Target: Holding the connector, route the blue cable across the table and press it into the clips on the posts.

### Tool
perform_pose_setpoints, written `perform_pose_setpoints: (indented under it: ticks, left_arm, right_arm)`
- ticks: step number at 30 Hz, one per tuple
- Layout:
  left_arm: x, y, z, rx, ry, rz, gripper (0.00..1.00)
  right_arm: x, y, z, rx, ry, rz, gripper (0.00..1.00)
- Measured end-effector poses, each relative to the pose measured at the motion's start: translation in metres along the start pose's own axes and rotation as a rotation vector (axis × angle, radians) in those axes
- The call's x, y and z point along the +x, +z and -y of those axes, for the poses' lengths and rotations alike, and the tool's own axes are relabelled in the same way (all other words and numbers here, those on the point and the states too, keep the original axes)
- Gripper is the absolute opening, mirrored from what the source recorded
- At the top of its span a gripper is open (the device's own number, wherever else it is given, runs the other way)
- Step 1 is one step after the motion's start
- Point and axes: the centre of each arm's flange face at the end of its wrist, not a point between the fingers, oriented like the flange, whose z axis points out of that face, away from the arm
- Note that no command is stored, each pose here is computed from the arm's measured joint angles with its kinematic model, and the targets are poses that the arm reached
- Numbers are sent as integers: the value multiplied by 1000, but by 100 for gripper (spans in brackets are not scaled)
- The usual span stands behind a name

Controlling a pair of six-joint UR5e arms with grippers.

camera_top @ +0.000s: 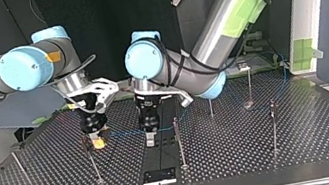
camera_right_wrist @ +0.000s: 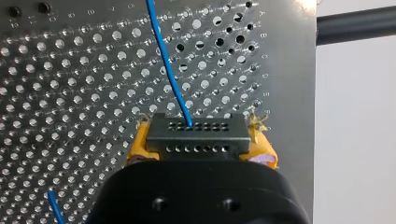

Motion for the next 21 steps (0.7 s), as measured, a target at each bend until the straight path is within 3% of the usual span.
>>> perform_pose_setpoints:
  ticks: [5,6,11,12,13,14,15,16,17,18,21]
  left_arm:
    - [2,-1,0,-12,0,-11,100]
    - [2,-1,0,-15,0,-11,84]
    - [2,-3,1,-21,-1,-12,84]
    - [2,-3,1,-21,-1,-12,36]
    - [2,-3,2,-21,-1,-12,28]
    - [2,-3,2,-21,-2,-10,28]
    - [2,-3,3,-22,-5,-7,17]
    - [1,-3,3,-25,-9,-1,11]
    - [1,-3,4,-27,-12,3,11]
    - [0,-3,4,-30,-15,7,2]
    - [-1,-3,4,-40,-22,15,2]
  right_arm:
    - [0,0,0,0,0,0,0]
    - [0,0,0,0,-1,0,0]
    - [0,0,0,0,-1,0,0]
    - [0,0,0,0,-1,0,0]
    - [0,0,0,0,-1,0,0]
    - [0,0,0,0,-1,0,0]
    - [0,0,0,0,-1,0,0]
    - [0,0,0,0,-1,0,0]
    - [0,0,0,0,-1,1,0]
    - [0,0,0,0,-1,1,0]
    - [0,0,0,0,-1,1,0]
